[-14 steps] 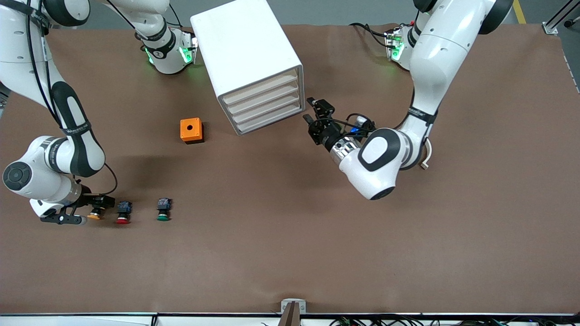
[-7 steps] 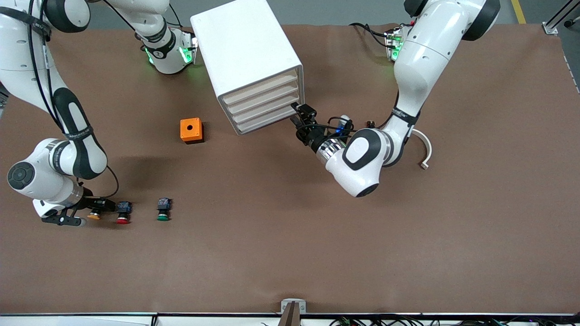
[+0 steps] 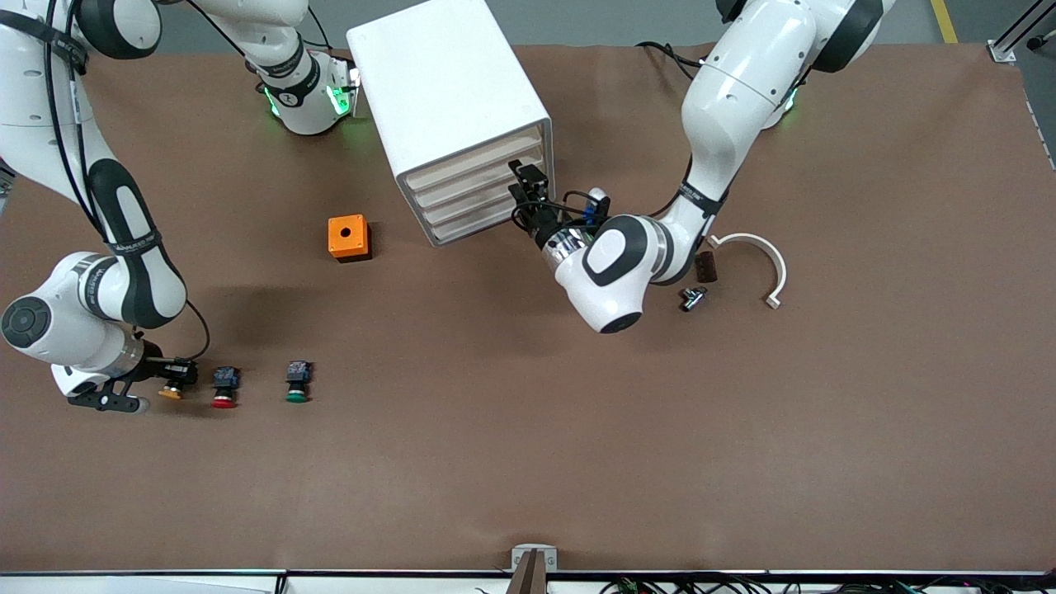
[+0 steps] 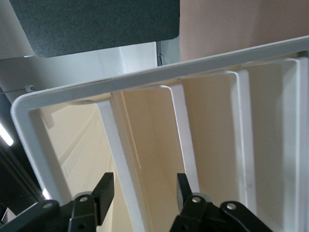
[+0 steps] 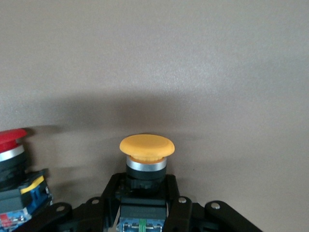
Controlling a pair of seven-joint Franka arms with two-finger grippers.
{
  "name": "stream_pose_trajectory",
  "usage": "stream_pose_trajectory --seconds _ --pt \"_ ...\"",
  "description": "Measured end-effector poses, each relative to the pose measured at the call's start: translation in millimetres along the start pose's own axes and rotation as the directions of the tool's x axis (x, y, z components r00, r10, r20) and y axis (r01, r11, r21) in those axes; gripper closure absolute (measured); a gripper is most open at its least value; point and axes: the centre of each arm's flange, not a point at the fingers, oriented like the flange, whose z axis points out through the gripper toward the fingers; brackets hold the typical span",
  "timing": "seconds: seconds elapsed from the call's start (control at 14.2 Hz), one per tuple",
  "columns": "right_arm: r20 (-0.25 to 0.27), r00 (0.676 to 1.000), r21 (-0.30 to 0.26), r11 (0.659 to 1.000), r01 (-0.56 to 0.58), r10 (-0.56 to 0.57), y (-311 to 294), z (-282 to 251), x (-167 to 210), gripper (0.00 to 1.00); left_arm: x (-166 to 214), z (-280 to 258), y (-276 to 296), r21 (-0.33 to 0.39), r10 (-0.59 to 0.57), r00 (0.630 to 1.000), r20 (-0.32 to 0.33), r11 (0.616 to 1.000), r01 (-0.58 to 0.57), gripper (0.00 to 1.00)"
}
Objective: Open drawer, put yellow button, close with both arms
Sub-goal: 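Grasp the yellow button with the right gripper while the left gripper grips the drawer, then lift the yellow button with the right gripper while the left gripper pulls the drawer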
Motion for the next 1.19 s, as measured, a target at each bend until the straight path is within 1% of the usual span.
stream_pose_trajectory --seconds 0.28,0.42,0.49,0.56,0.63,0.7,0.77,0.84,0.91,0.98,1.05,1.19 --pt "0.008 1.0 0.017 1.0 -0.017 0.016 -1.2 -0.4 0.1 0.57 -8.9 27.7 -7.3 0.027 0.01 0.999 -0.034 1.0 -0.009 0.41" --pt "0.033 0.999 0.024 1.0 -0.012 0.011 -5.2 -4.2 1.5 0.57 -10.3 32.2 -9.0 0.033 -0.009 0.999 -0.039 0.999 0.011 0.43" --pt "0.051 0.999 0.03 1.0 -0.006 0.004 -9.5 -10.6 4.1 0.57 -10.6 33.7 -9.4 0.035 -0.015 0.999 -0.041 0.999 0.016 0.48" --pt "0.064 0.998 0.038 0.999 0.003 -0.005 -15.9 -22.2 8.3 0.57 -11.3 36.7 -10.1 0.039 -0.017 0.999 -0.045 0.999 0.018 0.48" --pt "0.073 0.997 0.045 0.999 0.011 -0.014 -21.8 -36.4 12.8 0.57 -12.1 40.4 -11.1 0.044 -0.017 0.999 -0.049 0.999 0.019 0.55" --pt "0.081 0.996 0.05 0.999 0.016 -0.021 -26.2 -52.7 16.1 0.57 -12.5 43.9 -11.7 0.048 -0.017 0.998 -0.053 0.999 0.02 0.68" --pt "0.087 0.996 0.055 0.998 0.02 -0.024 -29.4 -69.1 18.0 0.57 -12.7 47.4 -11.9 0.052 -0.017 0.998 -0.058 0.998 0.02 0.74" --pt "0.088 0.996 0.062 0.998 0.024 -0.029 -33.7 -86.1 19.4 0.57 -12.6 50.0 -12.0 0.055 -0.018 0.998 -0.061 0.998 0.021 0.74" --pt "0.09 0.995 0.068 0.997 0.029 -0.035 -38.3 -103.1 20.0 0.57 -12.5 51.0 -11.9 0.056 -0.018 0.998 -0.062 0.998 0.022 0.8" --pt "0.098 0.994 0.072 0.997 0.034 -0.041 -42.3 -119.9 19.1 0.57 -12.4 51.0 -11.8 0.056 -0.019 0.998 -0.062 0.998 0.022 0.8" --pt "0.113 0.993 0.074 0.997 0.035 -0.043 -45.5 -136.0 16.7 0.57 -12.4 51.0 -11.8 0.056 -0.019 0.998 -0.062 0.998 0.022 0.83" --pt "0.148 0.988 0.074 0.997 0.022 -0.033 -50.7 -166.4 10.6 0.57 -12.1 50.6 -11.5 0.056 -0.02 0.998 -0.061 0.998 0.024 0.85"
